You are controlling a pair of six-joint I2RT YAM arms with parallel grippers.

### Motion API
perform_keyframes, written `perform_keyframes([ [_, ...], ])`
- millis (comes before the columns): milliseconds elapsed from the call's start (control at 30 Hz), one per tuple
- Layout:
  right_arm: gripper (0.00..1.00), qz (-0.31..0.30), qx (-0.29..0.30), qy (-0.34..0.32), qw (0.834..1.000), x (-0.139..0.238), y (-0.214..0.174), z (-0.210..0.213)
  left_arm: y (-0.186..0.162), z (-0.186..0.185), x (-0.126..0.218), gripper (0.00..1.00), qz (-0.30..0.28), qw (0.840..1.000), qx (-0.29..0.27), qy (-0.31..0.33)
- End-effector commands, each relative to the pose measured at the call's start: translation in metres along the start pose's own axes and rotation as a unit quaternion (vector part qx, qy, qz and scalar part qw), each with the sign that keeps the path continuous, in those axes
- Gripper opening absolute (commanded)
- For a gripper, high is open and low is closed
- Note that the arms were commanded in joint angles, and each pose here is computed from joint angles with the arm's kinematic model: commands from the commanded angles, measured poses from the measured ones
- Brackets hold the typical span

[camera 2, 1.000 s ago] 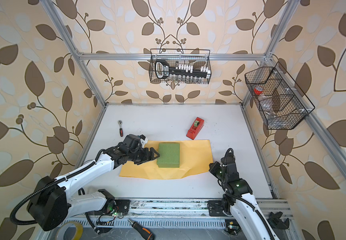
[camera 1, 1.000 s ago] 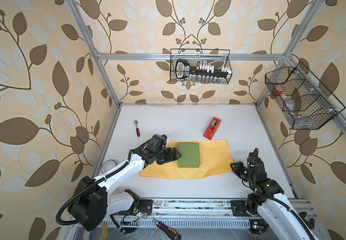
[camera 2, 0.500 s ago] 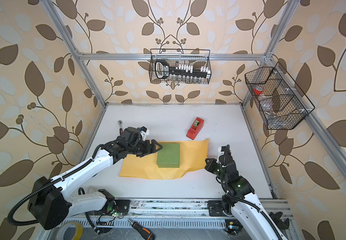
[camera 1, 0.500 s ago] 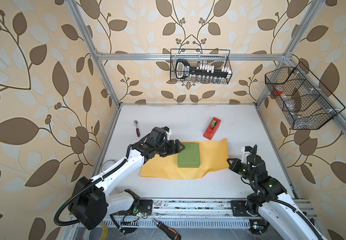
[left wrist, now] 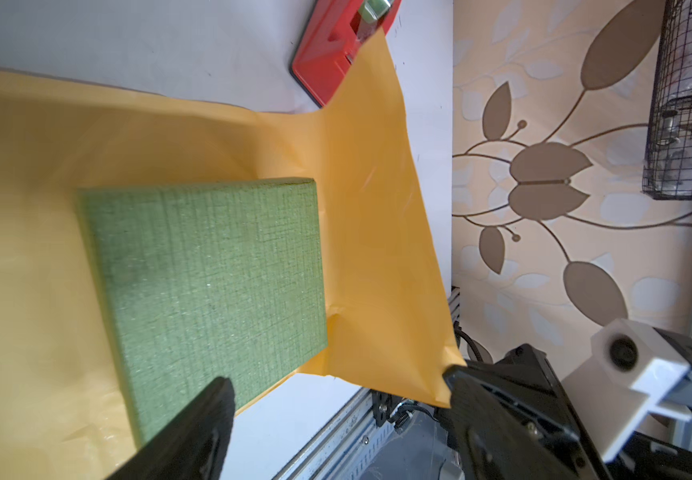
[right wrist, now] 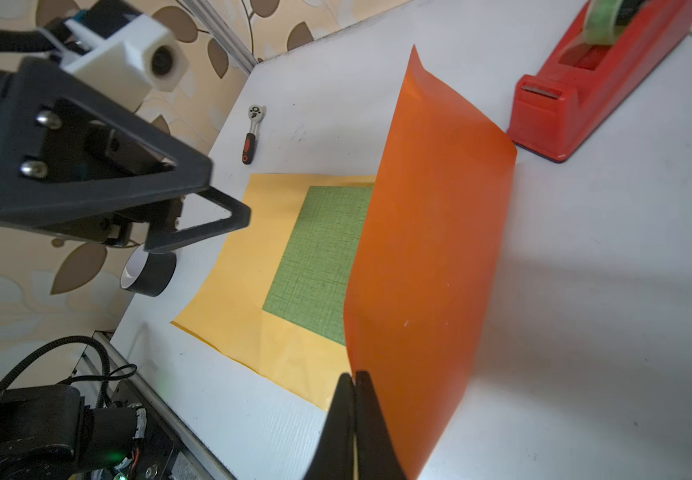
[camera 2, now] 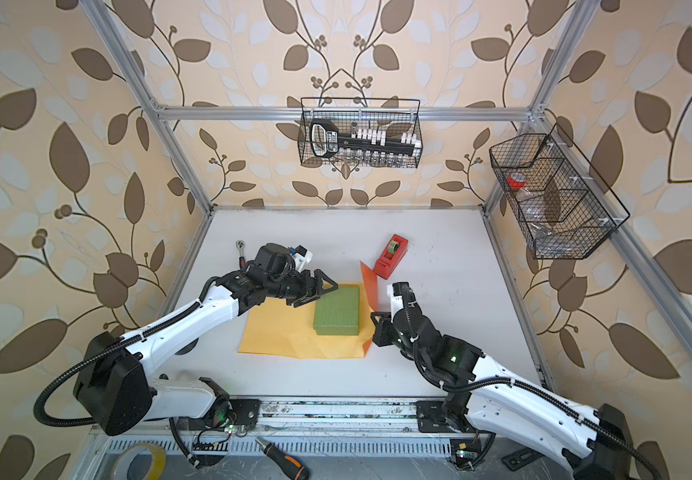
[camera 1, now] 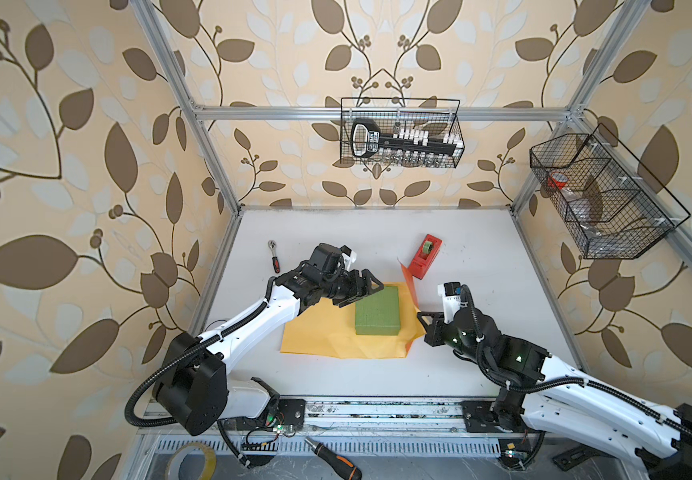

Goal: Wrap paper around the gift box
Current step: 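Lift the orange sheet toward the box with the right gripper while left holds box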

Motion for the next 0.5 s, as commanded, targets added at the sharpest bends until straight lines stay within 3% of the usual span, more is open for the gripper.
perform_keyframes([
  [0, 0.0, -0.046, 0.016, -0.019, 0.999, -0.003, 0.012, 0.016, 0.005, -0.029, -0.006, 0.83, 0.012, 0.999, -0.006, -0.05],
  [167, 0.0, -0.032, 0.018, -0.014, 0.999, -0.018, 0.002, 0.029, 0.006, -0.035, -0.019, 0.78, 0.023, 0.997, 0.015, -0.071],
  [467, 0.0, -0.021, 0.017, -0.002, 1.0, -0.033, -0.009, 0.043, 0.014, -0.022, -0.044, 0.64, 0.038, 0.998, 0.031, -0.048],
])
Point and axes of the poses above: each gripper's point midway between its finger pads, its own x axis back along the fingers, its own z axis along the line the jaws close on, y = z × x, the point moved 7 cm from there along x, back along the fingers, and after that the axes turned 1 degree about -x, right-handed, at the moved point
